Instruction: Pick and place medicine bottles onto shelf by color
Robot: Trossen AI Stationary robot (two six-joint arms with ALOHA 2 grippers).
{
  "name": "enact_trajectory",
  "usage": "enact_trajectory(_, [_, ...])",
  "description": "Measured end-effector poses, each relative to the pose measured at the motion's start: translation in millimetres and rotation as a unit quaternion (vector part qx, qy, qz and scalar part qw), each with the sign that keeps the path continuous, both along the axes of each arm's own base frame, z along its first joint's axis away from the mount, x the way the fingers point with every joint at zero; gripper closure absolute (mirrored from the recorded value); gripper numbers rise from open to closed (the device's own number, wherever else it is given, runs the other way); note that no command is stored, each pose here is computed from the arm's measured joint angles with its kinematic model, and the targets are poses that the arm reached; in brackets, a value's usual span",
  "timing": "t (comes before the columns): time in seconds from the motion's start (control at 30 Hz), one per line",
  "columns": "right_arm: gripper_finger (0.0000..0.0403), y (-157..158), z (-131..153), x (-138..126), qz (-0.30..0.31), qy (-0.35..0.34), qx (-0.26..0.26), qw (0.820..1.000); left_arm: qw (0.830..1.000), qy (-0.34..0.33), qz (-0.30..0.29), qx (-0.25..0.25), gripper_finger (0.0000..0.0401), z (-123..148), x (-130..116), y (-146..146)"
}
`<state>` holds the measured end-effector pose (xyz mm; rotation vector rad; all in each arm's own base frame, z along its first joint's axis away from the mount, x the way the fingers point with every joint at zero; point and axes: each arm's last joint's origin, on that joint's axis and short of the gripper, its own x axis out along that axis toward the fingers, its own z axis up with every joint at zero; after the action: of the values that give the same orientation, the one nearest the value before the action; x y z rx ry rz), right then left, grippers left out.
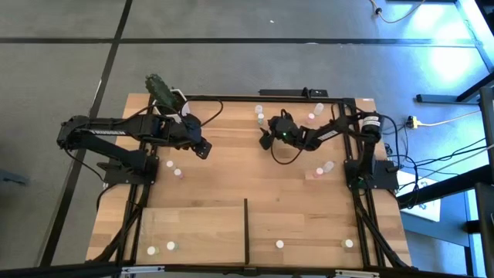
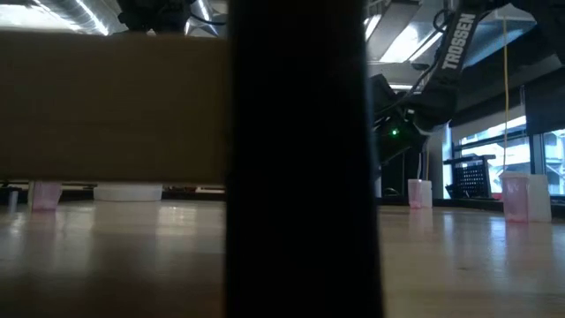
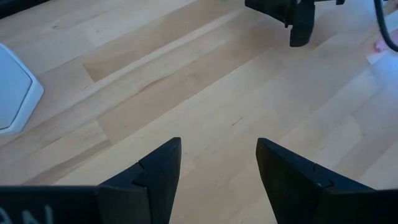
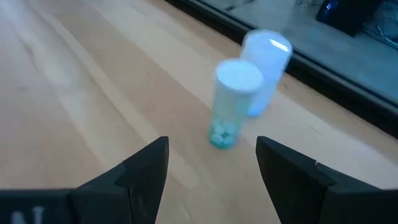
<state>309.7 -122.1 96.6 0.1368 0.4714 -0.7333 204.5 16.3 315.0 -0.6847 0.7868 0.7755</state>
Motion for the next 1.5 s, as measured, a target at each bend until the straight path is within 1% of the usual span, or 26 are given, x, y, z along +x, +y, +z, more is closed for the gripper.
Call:
enact_trajectory(0.17, [0.0159,-1.7,-7.7,-0.5,-0.005,0.008,0.002,1.000,1.000,0.000,0.000,0.000,0.0199,0.1,0.0,0.0])
enact_trajectory(0.47, [0.0159,-5.9,-5.7,-0.7,0.004,0.009,-0.018,1.000,1.000,0.000,0.000,0.000,0.0199,0.0,0.0,0.0])
enact_trajectory(0.7, [0.0159,-12.6,-6.0,-2.8,0.025,-0.005,0.007,1.000,1.000,0.000,0.000,0.000,0.0199,0.1,0.0,0.0])
enact_trajectory(0.9, [0.0159,-18.6,-6.1,-5.3,0.023,-0.008,0.014,1.000,1.000,0.000,0.000,0.000,0.0199,0.1,0.0,0.0])
enact_trajectory(1.0, [0.0159,-19.4,-6.2,-5.4,0.039,-0.014,0.025,0.999,1.000,0.000,0.000,0.000,0.0199,0.0,0.0,0.0])
enact_trajectory(1.2, [0.0159,-19.3,-5.4,-4.8,0.043,-0.018,0.023,0.999,1.000,0.000,0.000,0.000,0.0199,0.0,0.0,0.0])
enact_trajectory(1.37, [0.0159,-22.7,2.0,2.7,0.043,-0.033,0.015,0.998,1.000,0.000,0.000,0.000,0.0199,0.0,0.0,0.0])
enact_trajectory(1.5, [0.0159,-26.8,7.3,9.0,0.024,-0.027,0.007,0.999,1.000,-0.001,0.000,0.000,0.0199,0.1,0.0,-0.1])
